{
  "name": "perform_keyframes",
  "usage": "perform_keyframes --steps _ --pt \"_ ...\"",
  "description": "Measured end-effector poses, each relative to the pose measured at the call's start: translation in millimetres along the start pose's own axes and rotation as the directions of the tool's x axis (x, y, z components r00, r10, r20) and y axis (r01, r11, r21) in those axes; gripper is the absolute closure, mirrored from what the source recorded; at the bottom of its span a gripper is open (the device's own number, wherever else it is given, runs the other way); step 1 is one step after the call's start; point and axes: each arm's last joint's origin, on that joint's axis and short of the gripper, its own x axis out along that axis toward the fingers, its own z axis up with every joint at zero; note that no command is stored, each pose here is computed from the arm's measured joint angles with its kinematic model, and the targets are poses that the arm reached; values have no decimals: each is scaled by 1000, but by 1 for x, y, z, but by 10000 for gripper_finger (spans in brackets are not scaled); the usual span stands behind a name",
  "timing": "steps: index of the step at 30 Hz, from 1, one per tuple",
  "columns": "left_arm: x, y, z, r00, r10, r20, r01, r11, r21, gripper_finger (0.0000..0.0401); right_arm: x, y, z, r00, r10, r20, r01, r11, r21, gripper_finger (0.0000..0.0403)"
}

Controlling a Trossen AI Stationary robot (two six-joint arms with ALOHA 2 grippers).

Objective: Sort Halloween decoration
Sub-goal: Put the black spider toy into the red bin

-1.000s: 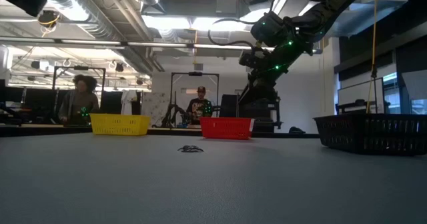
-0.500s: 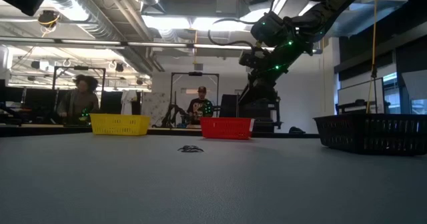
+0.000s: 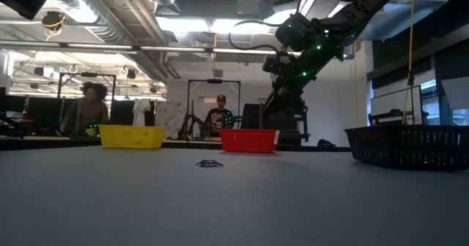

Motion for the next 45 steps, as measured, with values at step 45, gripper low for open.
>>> perform_keyframes --steps 45 --pt "-16 -34 38 663 -236 710 104 969 225 290 -50 145 73 896 382 224 -320 908 -271 292"
